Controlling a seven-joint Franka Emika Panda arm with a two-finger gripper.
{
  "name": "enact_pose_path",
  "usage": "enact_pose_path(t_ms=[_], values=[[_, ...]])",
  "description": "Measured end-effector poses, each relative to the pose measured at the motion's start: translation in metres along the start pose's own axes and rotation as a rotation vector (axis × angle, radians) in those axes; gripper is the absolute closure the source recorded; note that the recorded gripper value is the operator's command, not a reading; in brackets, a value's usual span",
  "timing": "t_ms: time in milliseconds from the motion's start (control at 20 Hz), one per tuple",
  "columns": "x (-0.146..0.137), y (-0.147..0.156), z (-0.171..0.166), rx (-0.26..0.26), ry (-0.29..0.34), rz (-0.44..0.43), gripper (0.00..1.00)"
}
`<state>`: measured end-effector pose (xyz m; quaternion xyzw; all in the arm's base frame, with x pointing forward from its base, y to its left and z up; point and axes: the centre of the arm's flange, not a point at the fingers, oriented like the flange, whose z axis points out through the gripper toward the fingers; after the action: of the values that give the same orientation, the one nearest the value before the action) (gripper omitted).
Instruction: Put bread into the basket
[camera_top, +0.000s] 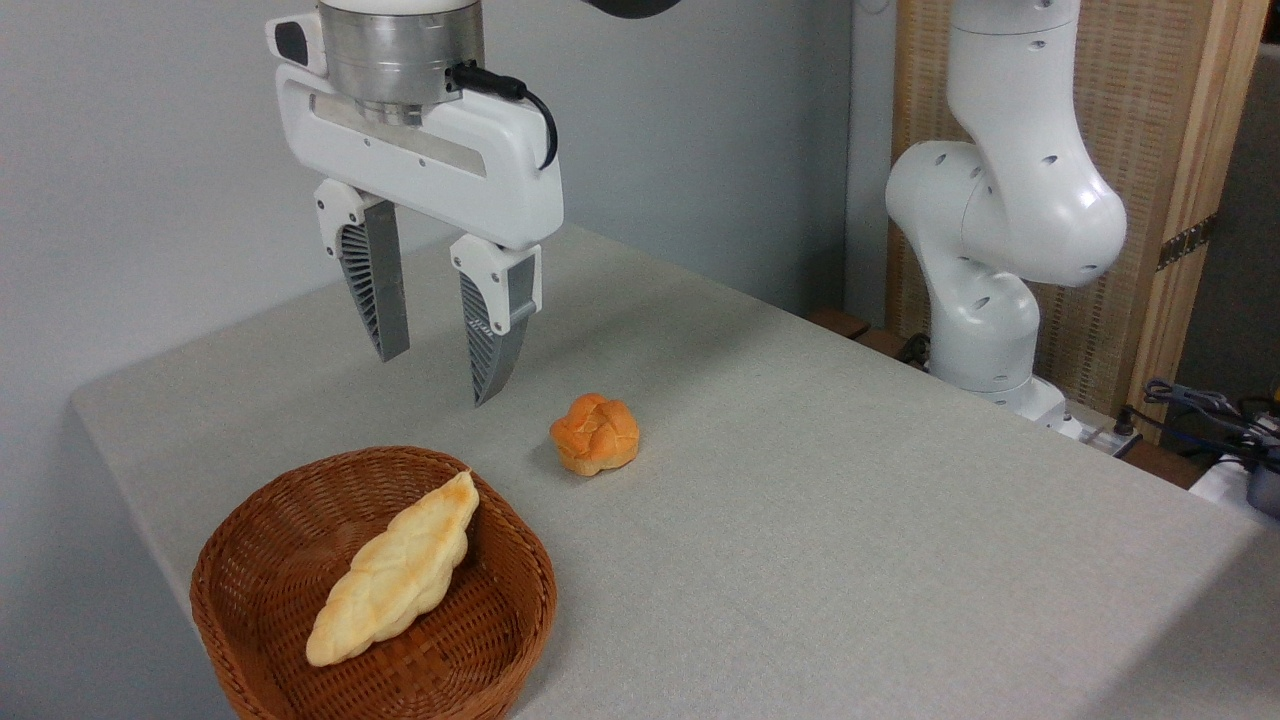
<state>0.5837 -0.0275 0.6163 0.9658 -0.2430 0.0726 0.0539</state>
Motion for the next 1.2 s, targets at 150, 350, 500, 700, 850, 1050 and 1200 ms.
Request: enact_pose_path(t_ms=[150,350,500,700,850,1050,1200], values=[[-0.002,0.001,0.0,-0.005,-0.008,0.0,0.0],[-0.007,0.003,0.004,-0.011,-0.022,0.0,0.0],[-0.012,0.006,0.008,-0.018,-0.033,0.034,0.0],[-0.02,0.01,0.012,-0.043,-0.066,0.18,0.0],[-0.022,0.01,0.009,-0.046,-0.07,0.22,0.0],[-0.027,0.005,0.004,0.006,-0.096,0.233,0.0],[-0.028,0.004,0.001,0.016,-0.097,0.23,0.0]])
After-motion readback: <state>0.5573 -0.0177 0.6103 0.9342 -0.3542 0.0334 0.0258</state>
